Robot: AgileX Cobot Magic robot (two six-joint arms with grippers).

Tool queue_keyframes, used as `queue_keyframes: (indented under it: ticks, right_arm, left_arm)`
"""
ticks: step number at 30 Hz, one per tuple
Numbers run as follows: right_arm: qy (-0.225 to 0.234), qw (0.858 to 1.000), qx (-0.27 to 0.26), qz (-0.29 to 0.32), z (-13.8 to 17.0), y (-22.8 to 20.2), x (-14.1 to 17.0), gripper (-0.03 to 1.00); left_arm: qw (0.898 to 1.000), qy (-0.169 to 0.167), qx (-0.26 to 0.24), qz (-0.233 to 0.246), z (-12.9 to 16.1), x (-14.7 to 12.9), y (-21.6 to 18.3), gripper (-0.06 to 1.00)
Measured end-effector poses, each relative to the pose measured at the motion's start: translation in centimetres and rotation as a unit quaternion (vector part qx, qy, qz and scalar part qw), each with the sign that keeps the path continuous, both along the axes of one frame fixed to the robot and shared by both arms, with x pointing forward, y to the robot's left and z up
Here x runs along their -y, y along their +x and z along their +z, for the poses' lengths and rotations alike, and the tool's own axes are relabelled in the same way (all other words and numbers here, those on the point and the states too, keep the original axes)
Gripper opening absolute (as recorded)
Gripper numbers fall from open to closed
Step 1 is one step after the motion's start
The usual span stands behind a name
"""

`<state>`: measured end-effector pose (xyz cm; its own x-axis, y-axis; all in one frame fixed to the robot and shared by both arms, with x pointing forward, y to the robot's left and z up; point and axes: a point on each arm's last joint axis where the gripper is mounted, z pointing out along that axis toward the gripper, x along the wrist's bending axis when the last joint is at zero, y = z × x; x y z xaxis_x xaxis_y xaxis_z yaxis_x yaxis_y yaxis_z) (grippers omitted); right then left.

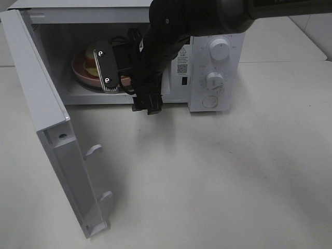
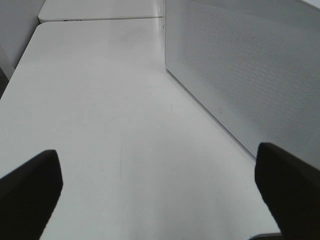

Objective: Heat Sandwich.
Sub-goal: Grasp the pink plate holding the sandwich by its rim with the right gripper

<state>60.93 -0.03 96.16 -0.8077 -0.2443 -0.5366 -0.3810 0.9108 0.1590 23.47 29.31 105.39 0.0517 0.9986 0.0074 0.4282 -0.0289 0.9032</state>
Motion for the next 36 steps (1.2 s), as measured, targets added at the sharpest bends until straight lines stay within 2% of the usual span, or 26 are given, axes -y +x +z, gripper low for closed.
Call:
queue_keyframes:
  ticks: [17,23,30,36]
  right_arm:
    - [0.002,1.000,0.006,-0.005,-1.1,3.6,-3.0,0.86]
    - [0.004,0.999,0.017,-0.049,-1.4,5.2,-3.6,0.86]
    - [0.013,0.997,0.033,-0.061,-0.9,6.0,-3.7,0.85]
    - [0.009,0.997,0.021,-0.069,-2.3,6.3,-3.6,0.84]
  left_arm:
    - [1.000,0.000,0.000,0.000,0.0,0.0,0.0,0.99]
    - [1.000,0.000,0.000,0.000,0.0,0.0,0.0,0.99]
    - [1.000,0.000,0.000,0.000,0.0,0.0,0.0,0.99]
    - [1.000,0.000,0.000,0.000,0.0,0.0,0.0,0.99]
